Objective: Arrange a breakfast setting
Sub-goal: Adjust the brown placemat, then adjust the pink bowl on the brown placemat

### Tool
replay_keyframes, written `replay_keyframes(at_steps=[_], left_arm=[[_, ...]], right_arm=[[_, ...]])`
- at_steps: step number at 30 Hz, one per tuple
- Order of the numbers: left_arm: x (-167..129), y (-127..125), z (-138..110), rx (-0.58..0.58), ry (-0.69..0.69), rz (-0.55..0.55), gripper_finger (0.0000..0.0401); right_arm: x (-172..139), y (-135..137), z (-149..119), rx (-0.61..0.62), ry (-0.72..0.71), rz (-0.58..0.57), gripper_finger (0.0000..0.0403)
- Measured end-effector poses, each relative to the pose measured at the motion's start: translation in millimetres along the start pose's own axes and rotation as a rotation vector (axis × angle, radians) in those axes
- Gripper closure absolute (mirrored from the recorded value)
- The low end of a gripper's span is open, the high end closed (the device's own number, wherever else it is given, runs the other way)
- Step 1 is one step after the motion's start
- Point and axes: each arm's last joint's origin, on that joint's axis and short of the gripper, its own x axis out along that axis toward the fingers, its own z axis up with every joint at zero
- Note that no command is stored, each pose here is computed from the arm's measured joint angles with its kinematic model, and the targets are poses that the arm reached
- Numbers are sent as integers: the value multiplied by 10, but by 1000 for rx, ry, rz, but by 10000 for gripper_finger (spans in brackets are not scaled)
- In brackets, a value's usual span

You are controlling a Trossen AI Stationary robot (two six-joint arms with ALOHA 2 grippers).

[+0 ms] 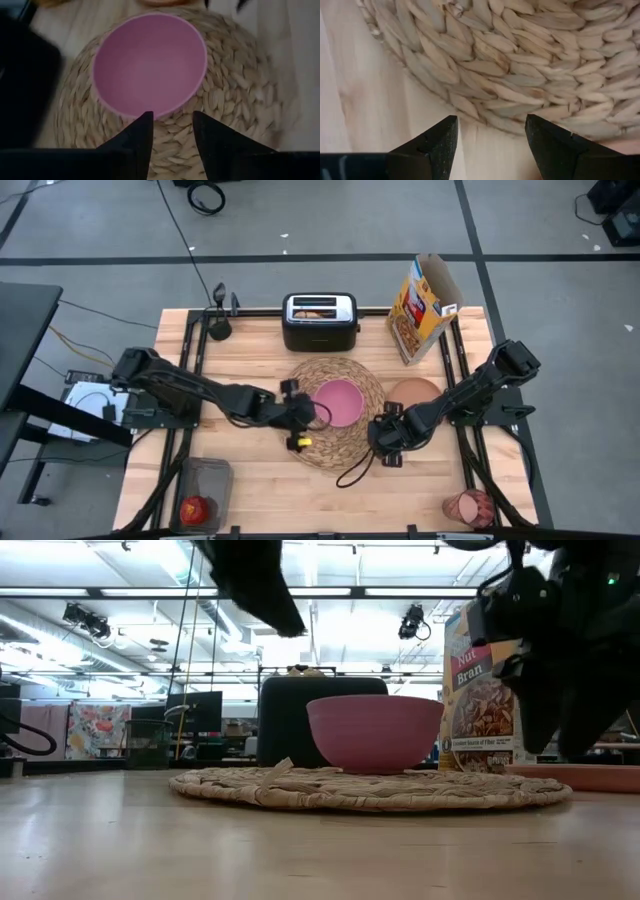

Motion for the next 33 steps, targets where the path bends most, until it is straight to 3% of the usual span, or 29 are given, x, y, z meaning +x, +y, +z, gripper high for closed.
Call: replay_keyframes(at_steps=[6,19,25,29,33], left_arm=[[-364,126,5,-169,-13,-5,255],[-888,125,-84,-319,-98,50,255],[-929,107,-112,-371,-100,57,255],[-944,70,-136,-392,-91,49,255],[-959,34,-152,-395,-89,40,255]], right_arm=[[115,-96,118,-3,-80,59,166],[317,-43,282,-116,-112,129,167],[58,-33,397,-163,-116,157,167],[-284,-177,361,-264,-83,56,167],[-322,-521,336,-333,-12,-123,167]])
